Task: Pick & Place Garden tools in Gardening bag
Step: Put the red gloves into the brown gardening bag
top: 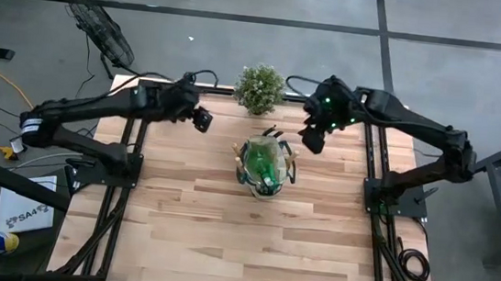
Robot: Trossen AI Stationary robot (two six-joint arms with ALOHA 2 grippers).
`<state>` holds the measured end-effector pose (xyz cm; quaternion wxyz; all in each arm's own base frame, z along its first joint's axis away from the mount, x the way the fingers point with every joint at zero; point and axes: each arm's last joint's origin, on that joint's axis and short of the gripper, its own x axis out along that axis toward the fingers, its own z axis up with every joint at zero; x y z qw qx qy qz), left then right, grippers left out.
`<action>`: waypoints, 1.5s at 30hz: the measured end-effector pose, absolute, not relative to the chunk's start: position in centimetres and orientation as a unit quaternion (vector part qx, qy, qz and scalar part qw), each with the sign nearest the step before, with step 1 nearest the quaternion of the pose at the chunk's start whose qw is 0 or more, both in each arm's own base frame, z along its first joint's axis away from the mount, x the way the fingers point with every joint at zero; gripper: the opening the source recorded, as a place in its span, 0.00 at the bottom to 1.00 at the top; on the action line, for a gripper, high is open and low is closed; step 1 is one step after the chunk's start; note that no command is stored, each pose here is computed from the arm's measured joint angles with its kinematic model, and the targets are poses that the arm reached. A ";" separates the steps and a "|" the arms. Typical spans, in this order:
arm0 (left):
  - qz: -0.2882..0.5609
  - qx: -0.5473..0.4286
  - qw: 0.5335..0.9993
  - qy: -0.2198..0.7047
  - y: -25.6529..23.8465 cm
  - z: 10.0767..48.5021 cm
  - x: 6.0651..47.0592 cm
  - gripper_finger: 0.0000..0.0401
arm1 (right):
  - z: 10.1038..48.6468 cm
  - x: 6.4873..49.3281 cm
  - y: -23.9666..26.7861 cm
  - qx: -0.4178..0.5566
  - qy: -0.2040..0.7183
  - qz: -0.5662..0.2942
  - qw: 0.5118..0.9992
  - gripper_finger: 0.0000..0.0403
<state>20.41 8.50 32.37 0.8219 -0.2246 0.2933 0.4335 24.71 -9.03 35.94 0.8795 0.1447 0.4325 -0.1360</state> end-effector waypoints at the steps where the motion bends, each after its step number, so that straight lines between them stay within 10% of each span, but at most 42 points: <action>1: 0.447 -0.225 0.809 0.309 9.4 32.0 20.1 0.61 | 36.0 24.5 -9.3 0.152 0.432 -0.144 0.877 0.50; 10: 0.491 -0.215 0.724 0.434 17.3 28.0 18.4 0.78 | 35.8 22.9 -10.8 0.201 0.450 -0.190 0.849 0.70; 33: 0.460 -0.272 0.621 0.573 26.1 18.0 16.3 0.78 | 35.7 22.3 -12.0 0.219 0.441 -0.271 0.827 0.71; 45: 0.436 -0.293 0.596 0.607 25.9 16.8 16.2 0.44 | 35.8 22.2 -12.2 0.225 0.431 -0.304 0.820 0.71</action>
